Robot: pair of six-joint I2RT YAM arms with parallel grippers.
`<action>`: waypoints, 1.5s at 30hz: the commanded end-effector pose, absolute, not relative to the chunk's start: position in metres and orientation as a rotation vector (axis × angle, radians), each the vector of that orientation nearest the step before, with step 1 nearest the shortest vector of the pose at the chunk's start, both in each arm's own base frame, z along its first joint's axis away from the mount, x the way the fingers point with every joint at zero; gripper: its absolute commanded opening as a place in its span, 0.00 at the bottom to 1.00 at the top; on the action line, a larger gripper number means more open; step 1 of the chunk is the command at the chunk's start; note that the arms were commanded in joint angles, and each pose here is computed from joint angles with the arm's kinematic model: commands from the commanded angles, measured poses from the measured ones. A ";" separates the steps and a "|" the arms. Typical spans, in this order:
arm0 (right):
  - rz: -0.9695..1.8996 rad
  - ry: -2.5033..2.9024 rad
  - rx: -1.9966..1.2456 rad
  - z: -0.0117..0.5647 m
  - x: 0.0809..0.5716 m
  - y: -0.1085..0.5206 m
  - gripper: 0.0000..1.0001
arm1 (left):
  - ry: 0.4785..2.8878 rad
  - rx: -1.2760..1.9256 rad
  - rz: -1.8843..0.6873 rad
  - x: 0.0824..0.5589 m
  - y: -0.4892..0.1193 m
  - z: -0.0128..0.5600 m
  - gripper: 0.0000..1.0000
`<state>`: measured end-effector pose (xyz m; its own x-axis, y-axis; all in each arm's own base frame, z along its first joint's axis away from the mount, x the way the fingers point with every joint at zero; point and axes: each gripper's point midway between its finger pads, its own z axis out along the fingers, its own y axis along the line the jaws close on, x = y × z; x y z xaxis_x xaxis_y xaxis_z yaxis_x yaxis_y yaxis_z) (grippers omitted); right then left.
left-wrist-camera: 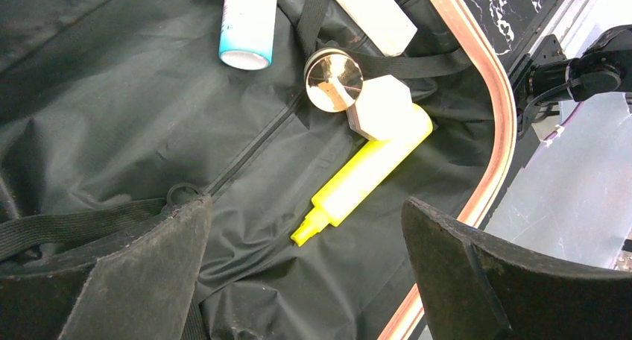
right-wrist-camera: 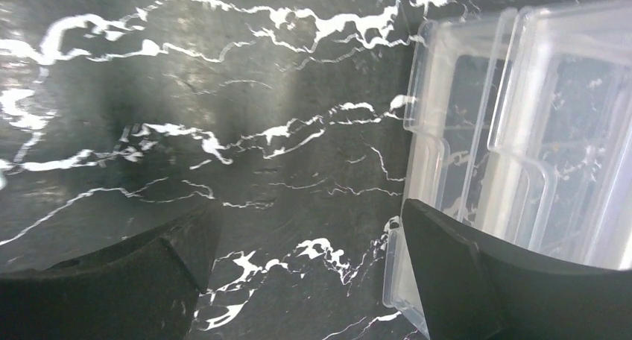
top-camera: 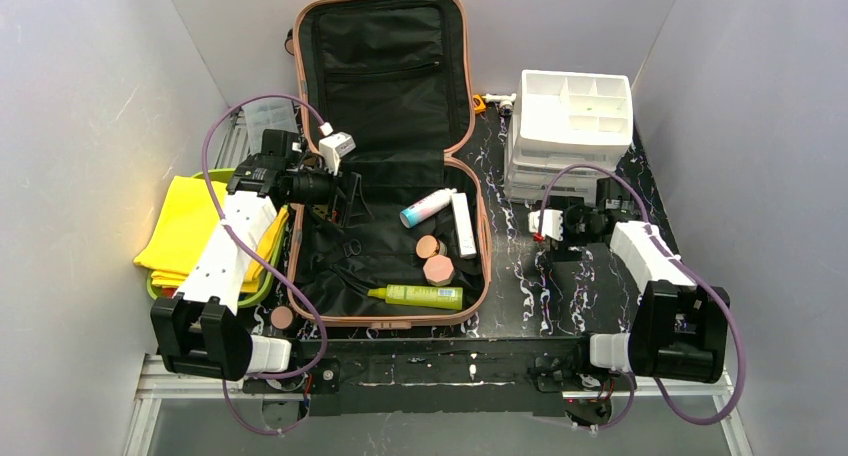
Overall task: Open, take out, and arrange the luggage
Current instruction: Open the drawer in the storage box.
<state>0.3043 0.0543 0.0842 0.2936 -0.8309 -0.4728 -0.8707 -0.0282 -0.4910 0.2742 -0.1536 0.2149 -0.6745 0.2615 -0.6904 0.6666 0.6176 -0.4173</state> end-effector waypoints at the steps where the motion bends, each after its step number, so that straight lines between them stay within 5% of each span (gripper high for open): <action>1: 0.002 1.365 -1.765 0.088 0.329 0.055 0.98 | 2.247 0.737 -0.906 0.270 -0.151 0.213 0.98; 15: -0.205 1.316 -1.584 0.090 0.368 0.043 0.99 | 2.246 0.722 -0.883 0.274 -0.149 0.215 0.98; 45: -0.142 1.296 -1.566 0.083 0.394 0.050 0.98 | 2.267 0.708 -0.874 0.273 -0.146 0.207 0.98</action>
<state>0.3826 0.0405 0.0605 0.3218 -0.8070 -0.4951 -0.6962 0.1527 -0.7015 0.2777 -0.1489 0.2066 -0.6796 0.2606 -0.6857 0.6540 0.6386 -0.4055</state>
